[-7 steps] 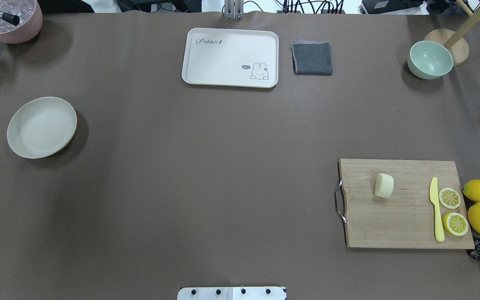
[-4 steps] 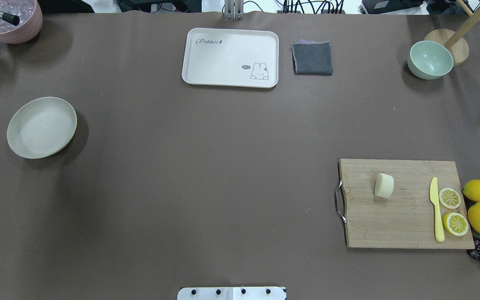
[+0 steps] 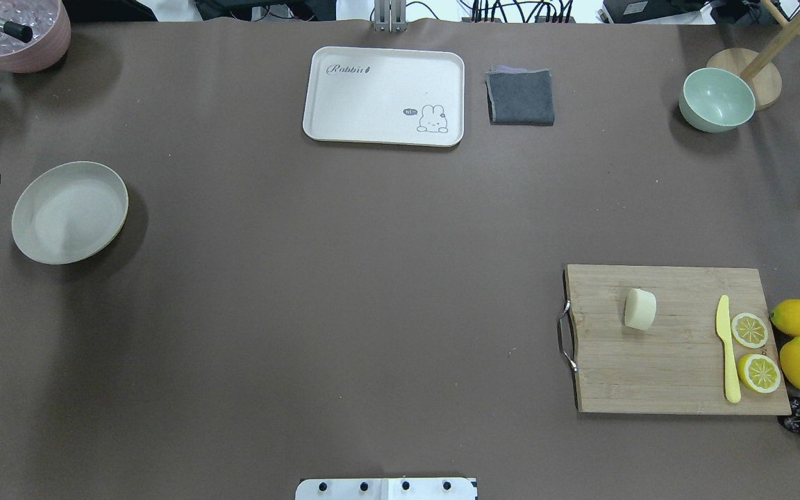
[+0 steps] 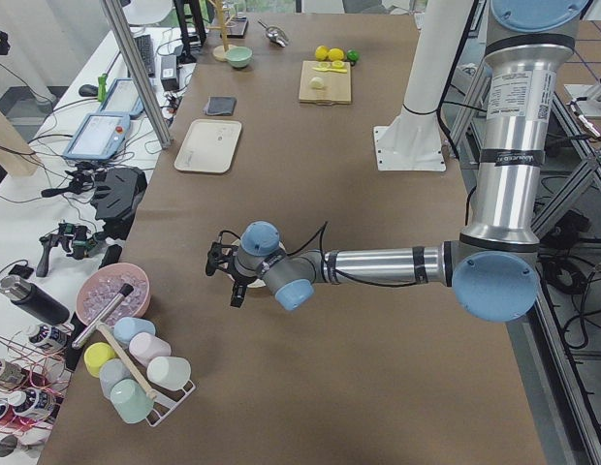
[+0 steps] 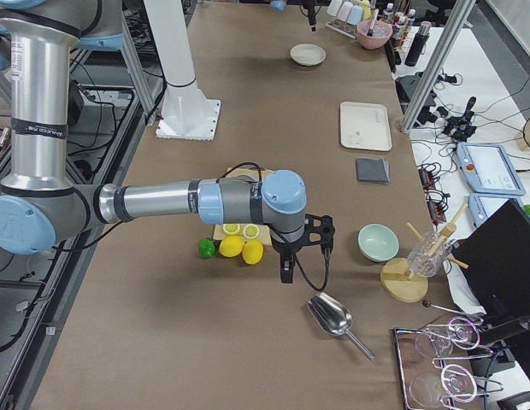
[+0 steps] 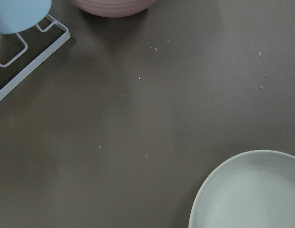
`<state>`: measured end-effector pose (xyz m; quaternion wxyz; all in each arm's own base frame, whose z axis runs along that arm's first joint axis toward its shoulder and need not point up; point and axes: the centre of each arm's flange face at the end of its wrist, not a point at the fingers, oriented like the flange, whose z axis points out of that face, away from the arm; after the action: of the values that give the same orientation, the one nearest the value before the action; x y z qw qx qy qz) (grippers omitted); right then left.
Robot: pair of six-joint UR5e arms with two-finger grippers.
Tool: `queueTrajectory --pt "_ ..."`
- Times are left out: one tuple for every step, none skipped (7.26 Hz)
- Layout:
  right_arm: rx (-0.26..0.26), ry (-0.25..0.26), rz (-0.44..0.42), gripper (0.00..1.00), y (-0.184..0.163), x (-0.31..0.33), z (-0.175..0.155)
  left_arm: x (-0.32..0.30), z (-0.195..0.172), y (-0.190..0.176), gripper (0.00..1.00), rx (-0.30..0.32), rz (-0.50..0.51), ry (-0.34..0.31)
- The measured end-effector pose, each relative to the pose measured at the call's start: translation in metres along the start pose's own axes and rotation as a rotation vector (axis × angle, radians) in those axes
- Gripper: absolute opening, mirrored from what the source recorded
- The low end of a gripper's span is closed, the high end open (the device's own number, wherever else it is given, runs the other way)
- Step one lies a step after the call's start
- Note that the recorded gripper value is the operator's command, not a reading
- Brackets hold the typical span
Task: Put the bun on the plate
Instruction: 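Reach the left gripper to the cream plate and grip its rim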
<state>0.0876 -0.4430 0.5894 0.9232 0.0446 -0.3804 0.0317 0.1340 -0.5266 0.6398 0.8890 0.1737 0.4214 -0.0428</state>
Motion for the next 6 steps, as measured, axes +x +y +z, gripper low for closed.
queueTrajectory --pt "0.000 -0.001 -0.002 1.00 -0.001 -0.001 0.000 0.002 0.009 0.006 0.97 0.000 0.004 0.003" --pt "-0.002 -0.001 -0.007 1.00 -0.002 -0.003 0.001 0.006 0.019 0.014 0.91 0.001 0.020 0.007" --pt "-0.004 -0.001 -0.014 1.00 -0.004 -0.006 0.002 0.012 0.028 0.020 0.85 -0.002 0.036 0.011" --pt "-0.006 -0.001 -0.020 1.00 -0.006 -0.009 0.003 0.016 0.032 0.022 0.78 -0.003 0.045 0.014" --pt "-0.005 -0.001 -0.024 1.00 -0.008 -0.010 0.003 0.018 0.035 0.024 0.69 -0.007 0.050 0.016" --pt "-0.004 0.000 -0.026 1.00 -0.009 -0.011 0.003 0.021 0.038 0.028 0.60 -0.015 0.057 0.018"
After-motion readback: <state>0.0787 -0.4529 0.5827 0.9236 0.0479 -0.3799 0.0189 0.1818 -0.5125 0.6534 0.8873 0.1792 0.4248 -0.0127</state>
